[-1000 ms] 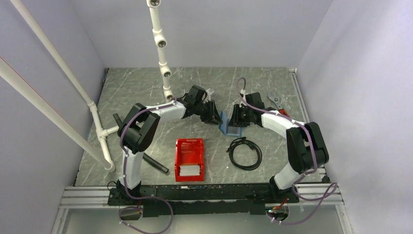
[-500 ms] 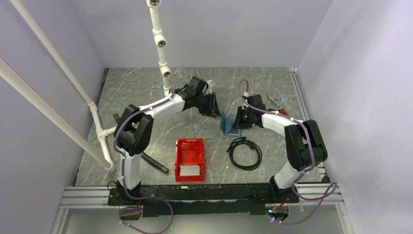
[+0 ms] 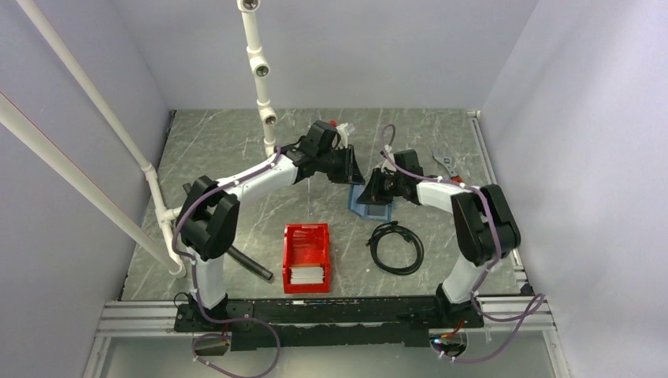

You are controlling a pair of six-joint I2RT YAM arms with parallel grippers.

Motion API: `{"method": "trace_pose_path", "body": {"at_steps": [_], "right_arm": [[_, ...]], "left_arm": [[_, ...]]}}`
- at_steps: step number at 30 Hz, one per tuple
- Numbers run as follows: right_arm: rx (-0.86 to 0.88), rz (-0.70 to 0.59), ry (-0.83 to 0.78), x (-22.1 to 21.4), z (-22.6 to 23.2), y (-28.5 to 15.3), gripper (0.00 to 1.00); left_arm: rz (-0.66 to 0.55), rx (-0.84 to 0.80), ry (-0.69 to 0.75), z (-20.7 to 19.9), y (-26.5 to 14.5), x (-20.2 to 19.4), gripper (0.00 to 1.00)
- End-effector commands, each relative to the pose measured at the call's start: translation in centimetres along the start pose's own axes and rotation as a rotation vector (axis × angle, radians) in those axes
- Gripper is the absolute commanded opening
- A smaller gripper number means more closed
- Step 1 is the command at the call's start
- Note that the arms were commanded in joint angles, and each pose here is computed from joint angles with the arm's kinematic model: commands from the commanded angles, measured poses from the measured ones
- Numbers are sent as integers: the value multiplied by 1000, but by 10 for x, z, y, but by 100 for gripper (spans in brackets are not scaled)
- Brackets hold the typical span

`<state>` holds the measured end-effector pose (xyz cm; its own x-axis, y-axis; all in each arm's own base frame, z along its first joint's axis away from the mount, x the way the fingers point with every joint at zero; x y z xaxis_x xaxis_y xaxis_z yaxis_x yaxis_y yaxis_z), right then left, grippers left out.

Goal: Put the credit cards into the card holder
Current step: Open the card holder at the center of the board.

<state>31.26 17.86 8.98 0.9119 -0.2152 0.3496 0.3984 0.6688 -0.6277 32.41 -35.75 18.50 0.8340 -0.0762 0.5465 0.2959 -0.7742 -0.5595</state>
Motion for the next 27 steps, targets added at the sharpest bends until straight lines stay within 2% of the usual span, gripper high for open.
{"method": "trace_pose_path", "body": {"at_steps": [1, 5, 10, 15, 19, 24, 27], "right_arm": [[44, 45, 66, -1, -7, 26, 12], [1, 61, 147, -17, -37, 27, 8], [99, 30, 153, -3, -27, -2, 8], [55, -9, 97, 6, -13, -26, 13], [-6, -50, 101, 7, -34, -37, 19], [-37, 11, 243, -16, -79, -26, 14], [-72, -15, 231, -14, -82, -29, 14]], "left_arm": [[-62, -60, 7, -12, -11, 11, 23], [-12, -125, -57, 0, 11, 1, 11], [51, -118, -129, 29, 41, -16, 2], [132, -49, -185, 66, 67, -45, 0], [143, -1, -222, 87, 64, -60, 0], [172, 47, -236, 100, 60, -71, 0], [177, 45, -237, 102, 58, -74, 0]]}}
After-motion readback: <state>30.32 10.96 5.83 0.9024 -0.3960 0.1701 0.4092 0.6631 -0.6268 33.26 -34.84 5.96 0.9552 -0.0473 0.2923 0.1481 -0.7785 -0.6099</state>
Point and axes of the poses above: each gripper's point midway between its finger pads, its own y axis out along the fingers, its own z axis along the line the jaws close on, x = y × z, the point moved 5 cm from there along -y, back along the fingers, and after that the axes turned 5 degrees about y, right-handed, at the moved point
